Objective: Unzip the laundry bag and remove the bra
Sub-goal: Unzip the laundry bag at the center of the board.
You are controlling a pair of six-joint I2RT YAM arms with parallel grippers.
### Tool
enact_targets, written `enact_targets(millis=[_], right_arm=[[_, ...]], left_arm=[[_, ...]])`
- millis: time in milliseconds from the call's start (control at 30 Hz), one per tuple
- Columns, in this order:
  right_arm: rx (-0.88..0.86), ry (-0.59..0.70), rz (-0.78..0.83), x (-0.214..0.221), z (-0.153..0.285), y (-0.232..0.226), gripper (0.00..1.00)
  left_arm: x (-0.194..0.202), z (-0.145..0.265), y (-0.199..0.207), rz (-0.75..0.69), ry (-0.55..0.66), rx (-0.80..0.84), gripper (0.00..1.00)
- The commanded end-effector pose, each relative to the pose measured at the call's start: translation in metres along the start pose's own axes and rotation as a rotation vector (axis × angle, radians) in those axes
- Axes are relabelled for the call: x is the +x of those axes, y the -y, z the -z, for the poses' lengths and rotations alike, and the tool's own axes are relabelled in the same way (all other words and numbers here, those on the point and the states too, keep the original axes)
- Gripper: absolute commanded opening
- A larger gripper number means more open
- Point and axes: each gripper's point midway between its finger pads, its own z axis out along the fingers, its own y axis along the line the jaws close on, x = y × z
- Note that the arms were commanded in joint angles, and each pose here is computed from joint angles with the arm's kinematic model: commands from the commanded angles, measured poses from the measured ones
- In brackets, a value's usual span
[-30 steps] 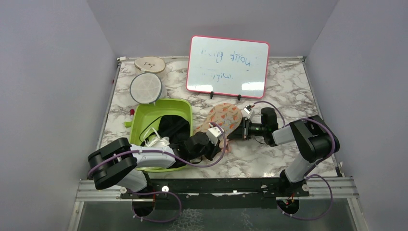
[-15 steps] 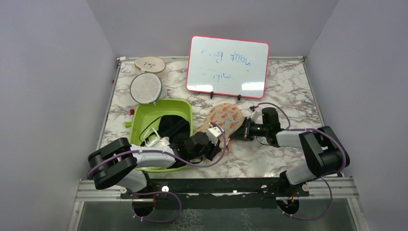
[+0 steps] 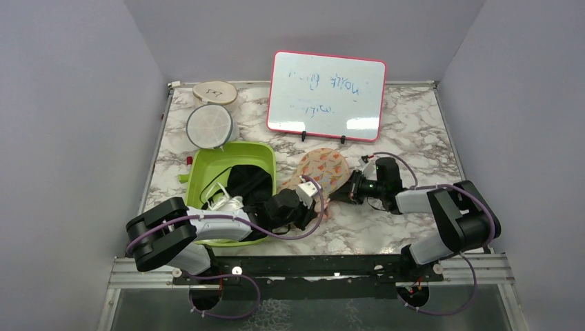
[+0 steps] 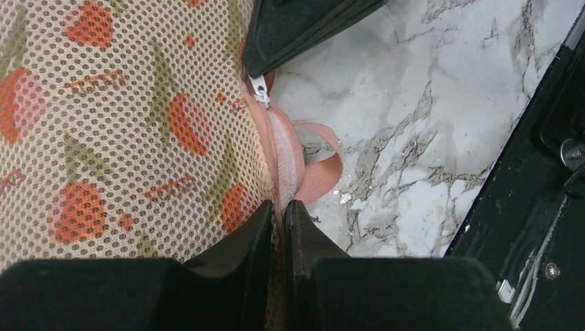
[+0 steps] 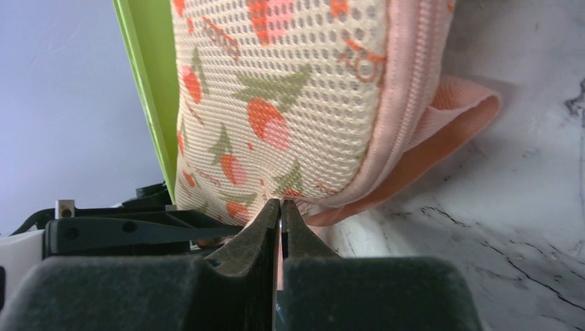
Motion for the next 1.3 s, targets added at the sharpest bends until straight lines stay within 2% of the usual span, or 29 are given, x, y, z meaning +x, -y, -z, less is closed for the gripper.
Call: enact_targets(millis=[0,67,367,467,700,900,1133,1267], right_arm=[[-0.059,0.015,0.04,0.002,-0.005,0.001,0.01],[-0.099,-0.002,0.047,0.005,-0.007,-0.003,0.01],[-0.128,-0.036,0.066,0.007,-0.016,-0.006,0.18],[-0.11,-0.041,0.071,0.005,-0.019,-0.006,0.16],[-0.078,-0.048,0.056,0.01,-0.016,-0.002,0.04],[-0.078,-0.049,0.057,0.015,-0.008,-0.005,0.12],[-0.074,-0.033,0.075,0.013,-0.005,-0.009,0.08],[-0.071,-0.041,0.081,0.013,-0.009,-0.005,0.1]], left_arm=[[0.0,-0.001,0.009,0.013,-0.003,0.04,0.0],[0.001,-0.001,0.009,0.011,-0.006,0.043,0.0],[0.001,0.0,0.01,0.022,-0.005,0.047,0.0],[0.001,0.0,0.01,0.022,-0.006,0.048,0.0],[0.0,-0.001,0.01,0.017,-0.004,0.044,0.0],[0.002,0.0,0.008,0.015,-0.004,0.037,0.0],[0.001,0.0,0.008,0.015,-0.002,0.037,0.0],[0.0,0.001,0.008,0.017,0.001,0.036,0.0]])
